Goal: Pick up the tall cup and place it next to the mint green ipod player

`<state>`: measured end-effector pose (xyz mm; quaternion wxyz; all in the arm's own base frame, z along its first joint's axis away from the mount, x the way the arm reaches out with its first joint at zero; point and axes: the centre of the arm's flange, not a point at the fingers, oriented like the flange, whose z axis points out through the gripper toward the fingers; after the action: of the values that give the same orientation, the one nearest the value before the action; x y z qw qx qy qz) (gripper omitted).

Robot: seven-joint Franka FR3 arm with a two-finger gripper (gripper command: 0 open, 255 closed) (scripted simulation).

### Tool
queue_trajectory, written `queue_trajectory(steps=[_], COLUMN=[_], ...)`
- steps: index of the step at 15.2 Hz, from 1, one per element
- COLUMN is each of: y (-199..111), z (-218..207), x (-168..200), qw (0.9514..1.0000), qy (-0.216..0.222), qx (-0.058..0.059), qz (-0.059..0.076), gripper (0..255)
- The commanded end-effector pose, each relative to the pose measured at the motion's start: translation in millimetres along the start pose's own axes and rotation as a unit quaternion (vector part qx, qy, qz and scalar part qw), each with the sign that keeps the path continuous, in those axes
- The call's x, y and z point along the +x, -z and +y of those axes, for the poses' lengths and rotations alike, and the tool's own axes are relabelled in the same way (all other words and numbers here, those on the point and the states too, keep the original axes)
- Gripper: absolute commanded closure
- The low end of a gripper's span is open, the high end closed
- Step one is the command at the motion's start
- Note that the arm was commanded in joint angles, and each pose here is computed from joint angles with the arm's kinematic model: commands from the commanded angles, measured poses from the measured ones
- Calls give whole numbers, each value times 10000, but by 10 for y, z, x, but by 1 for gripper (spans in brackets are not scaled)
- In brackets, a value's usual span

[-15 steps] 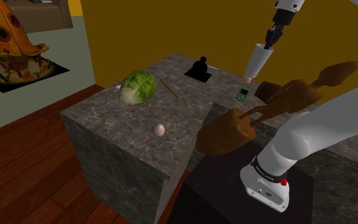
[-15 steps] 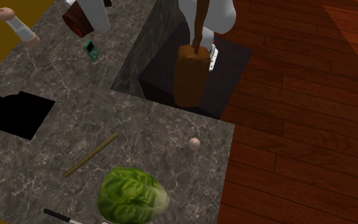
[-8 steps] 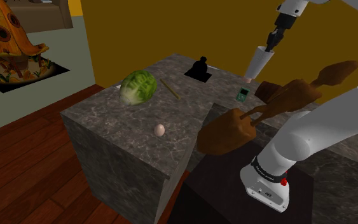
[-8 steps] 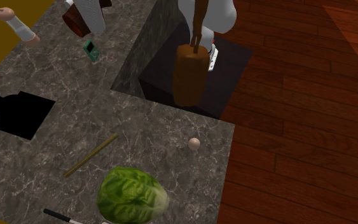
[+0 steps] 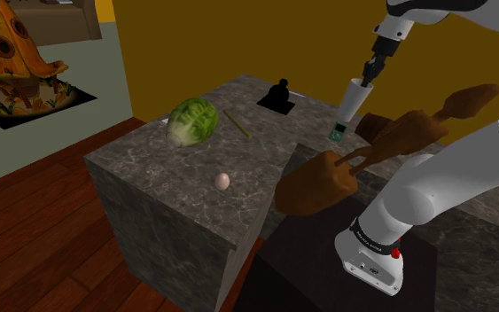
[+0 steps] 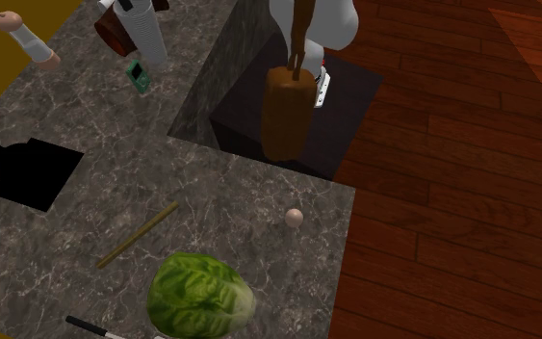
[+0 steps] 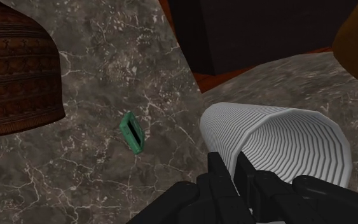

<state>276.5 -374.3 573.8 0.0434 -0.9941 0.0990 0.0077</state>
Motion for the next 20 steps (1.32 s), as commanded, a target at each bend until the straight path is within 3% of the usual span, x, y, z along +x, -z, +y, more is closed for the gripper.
queue_trajectory(steps=[1,20], y=[-305,-1305], z=[7,92], x=[146,170], qw=[9996,9996], qy=[-18,-18], qx=[-21,-21], qz=[-281,-281], gripper=[255,255])
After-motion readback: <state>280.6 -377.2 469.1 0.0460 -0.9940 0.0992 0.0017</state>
